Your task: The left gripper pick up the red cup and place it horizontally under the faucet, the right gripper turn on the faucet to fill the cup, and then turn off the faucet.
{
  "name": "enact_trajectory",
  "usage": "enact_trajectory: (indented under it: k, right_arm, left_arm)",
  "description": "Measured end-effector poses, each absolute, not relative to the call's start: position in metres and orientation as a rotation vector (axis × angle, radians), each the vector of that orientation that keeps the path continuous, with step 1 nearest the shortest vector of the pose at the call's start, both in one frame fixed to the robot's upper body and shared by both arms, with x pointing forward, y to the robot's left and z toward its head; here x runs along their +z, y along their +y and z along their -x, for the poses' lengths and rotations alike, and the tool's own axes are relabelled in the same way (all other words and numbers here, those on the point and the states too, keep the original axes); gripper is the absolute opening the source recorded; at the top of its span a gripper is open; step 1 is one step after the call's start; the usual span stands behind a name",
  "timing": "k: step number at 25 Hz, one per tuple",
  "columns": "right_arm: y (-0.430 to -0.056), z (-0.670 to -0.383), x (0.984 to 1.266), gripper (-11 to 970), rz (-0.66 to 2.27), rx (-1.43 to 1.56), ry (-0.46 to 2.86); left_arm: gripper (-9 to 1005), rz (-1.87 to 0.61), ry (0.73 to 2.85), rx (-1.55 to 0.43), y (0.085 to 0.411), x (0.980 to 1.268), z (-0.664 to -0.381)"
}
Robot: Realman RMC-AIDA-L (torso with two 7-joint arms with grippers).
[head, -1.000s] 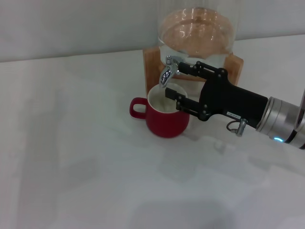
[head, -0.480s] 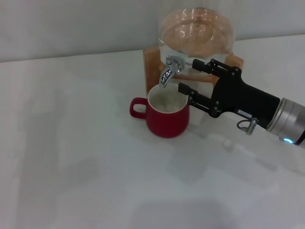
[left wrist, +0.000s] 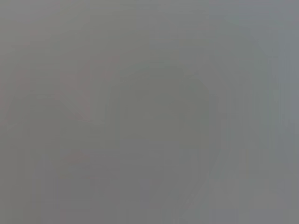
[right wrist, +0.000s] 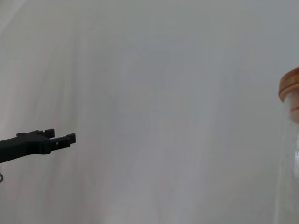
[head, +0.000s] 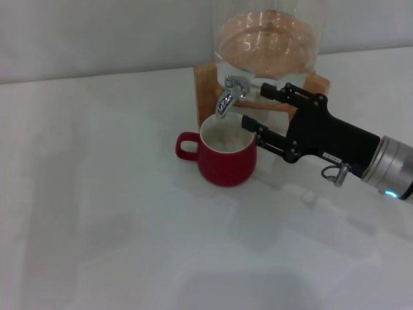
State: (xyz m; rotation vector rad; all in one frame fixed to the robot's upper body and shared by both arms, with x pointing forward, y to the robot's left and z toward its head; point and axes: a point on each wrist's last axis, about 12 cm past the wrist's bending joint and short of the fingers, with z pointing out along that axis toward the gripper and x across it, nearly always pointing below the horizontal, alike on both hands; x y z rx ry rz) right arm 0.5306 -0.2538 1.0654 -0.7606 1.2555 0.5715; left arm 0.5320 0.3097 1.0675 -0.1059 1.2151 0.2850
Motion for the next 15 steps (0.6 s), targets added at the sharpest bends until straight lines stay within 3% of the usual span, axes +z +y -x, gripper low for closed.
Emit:
enact_trajectory:
  k: [15]
  right_arm:
    - [-0.2568, -0.5263, 1.065, 638, 0.754, 0.578, 1.251]
  left_arm:
    - [861, 0.108, 1.217, 0.298, 0.3122, 1.0668, -0.5316]
